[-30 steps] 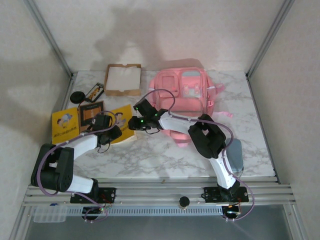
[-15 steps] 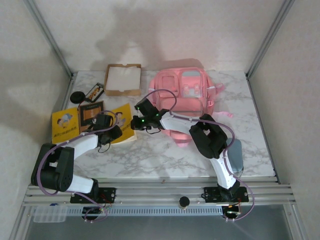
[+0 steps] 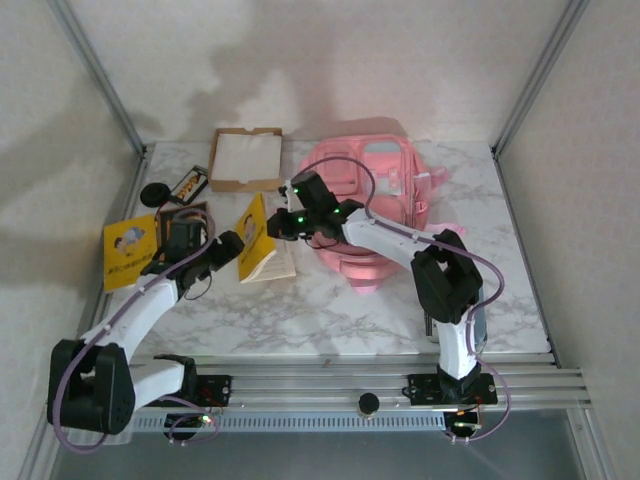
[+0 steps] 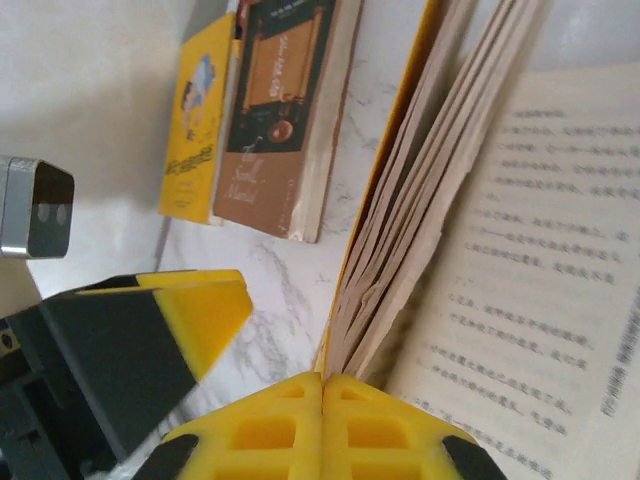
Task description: Pack the student bag
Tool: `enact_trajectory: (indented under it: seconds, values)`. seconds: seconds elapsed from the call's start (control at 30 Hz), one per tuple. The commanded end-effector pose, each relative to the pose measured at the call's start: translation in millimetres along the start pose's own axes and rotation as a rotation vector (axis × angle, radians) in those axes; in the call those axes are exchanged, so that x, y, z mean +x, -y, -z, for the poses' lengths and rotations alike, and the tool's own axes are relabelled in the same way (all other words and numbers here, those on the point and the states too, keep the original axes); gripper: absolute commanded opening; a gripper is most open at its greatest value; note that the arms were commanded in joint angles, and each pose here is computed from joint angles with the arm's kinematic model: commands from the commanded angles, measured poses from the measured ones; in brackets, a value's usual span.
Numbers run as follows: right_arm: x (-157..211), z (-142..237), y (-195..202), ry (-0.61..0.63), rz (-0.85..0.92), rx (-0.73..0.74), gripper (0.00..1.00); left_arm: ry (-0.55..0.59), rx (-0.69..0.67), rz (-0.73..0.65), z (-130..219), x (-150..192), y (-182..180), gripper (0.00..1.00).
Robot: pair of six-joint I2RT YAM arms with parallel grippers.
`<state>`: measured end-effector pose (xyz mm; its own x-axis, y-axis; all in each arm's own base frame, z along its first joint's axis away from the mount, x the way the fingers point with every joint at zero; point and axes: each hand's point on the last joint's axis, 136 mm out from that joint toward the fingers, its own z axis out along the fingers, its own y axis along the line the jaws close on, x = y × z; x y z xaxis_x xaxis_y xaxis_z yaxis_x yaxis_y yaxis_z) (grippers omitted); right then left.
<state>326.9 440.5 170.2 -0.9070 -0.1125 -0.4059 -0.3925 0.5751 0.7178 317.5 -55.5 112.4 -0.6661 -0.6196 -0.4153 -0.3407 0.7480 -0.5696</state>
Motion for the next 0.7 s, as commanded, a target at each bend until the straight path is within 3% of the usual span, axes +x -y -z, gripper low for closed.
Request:
enact_trajectory:
  seconds: [0.0,0.13,0.3,0.43,0.67]
  values:
    - [-26.1,53.2,-57.8,0.061,0.103,-0.172,0.00,-0.041,0.144,0.036,21.9,-4.7,31.0,0.91]
    - [-37.0,86.2,-70.8,0.078,0.110,-0.244,0.00,-0.075,0.271,0.061,35.4,-7.5,58.7,0.99]
    - [-47.9,117.7,-81.0,0.110,0.102,-0.322,0.00,-0.102,0.360,0.128,37.4,-8.3,76.3,0.99]
    - [-47.6,130.2,-97.3,0.109,0.111,-0.395,0.00,-0.094,0.563,0.198,53.2,-15.7,116.7,0.99]
    - [-47.1,142.4,-110.3,0.117,0.064,-0.501,0.00,-0.042,0.723,0.242,76.8,-28.7,152.0,0.99]
